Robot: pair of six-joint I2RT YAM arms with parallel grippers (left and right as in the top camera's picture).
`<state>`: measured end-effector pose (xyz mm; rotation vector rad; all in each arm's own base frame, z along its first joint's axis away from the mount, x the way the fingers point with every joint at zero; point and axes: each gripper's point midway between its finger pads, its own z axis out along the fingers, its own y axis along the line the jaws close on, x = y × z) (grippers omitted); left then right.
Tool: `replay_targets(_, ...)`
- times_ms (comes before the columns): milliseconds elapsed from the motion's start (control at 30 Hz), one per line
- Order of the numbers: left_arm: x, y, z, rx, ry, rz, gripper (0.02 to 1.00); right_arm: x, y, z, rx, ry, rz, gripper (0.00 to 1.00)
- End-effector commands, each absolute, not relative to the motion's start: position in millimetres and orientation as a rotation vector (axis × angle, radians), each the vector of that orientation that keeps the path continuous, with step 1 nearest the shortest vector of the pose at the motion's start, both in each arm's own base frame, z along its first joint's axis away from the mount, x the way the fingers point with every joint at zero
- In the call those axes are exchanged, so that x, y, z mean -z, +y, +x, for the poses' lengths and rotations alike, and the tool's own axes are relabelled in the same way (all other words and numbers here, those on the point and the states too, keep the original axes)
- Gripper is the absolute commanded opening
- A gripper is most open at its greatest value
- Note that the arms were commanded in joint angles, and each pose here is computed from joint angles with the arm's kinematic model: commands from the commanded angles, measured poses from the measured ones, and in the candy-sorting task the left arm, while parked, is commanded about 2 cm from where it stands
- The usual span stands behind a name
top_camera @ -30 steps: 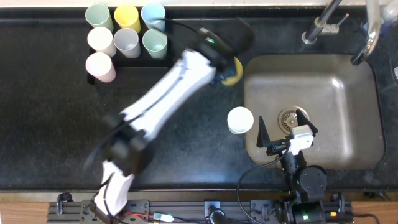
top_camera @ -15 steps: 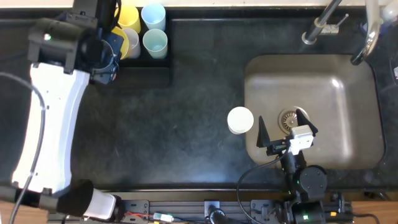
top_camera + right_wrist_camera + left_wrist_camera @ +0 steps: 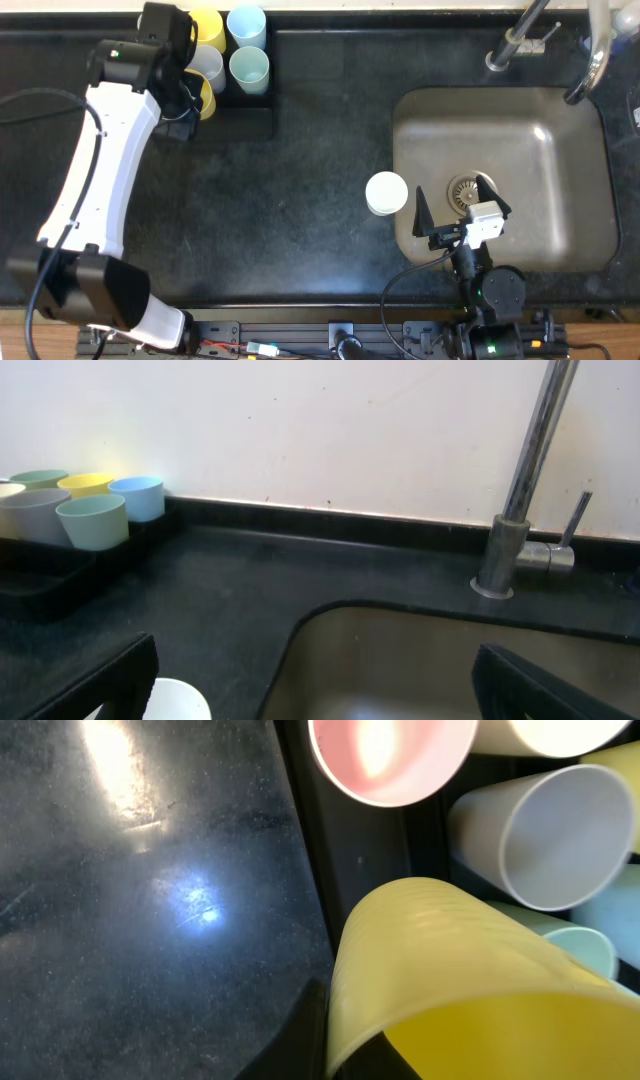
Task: Store Cups
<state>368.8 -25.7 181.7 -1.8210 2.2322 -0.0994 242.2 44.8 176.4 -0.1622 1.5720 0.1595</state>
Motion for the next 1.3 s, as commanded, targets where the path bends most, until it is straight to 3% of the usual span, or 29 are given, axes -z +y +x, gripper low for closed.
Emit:
replay_targets(33,-158,-24,369,0.035,2.260,-1.873,0.036,-172,44,243,-0.159,1.575,-0.154,0.998)
replay_targets(567,-111,-21,387,-0.057,2.264,-1.940,0.036,-172,44,243,-0.158,1.575,-0.155,0.998)
replay_targets(1300,-82,-15,401,-0.073,2.258,-1.967,0.040,-172,44,243,-0.158,1.575,-0.155,0.998)
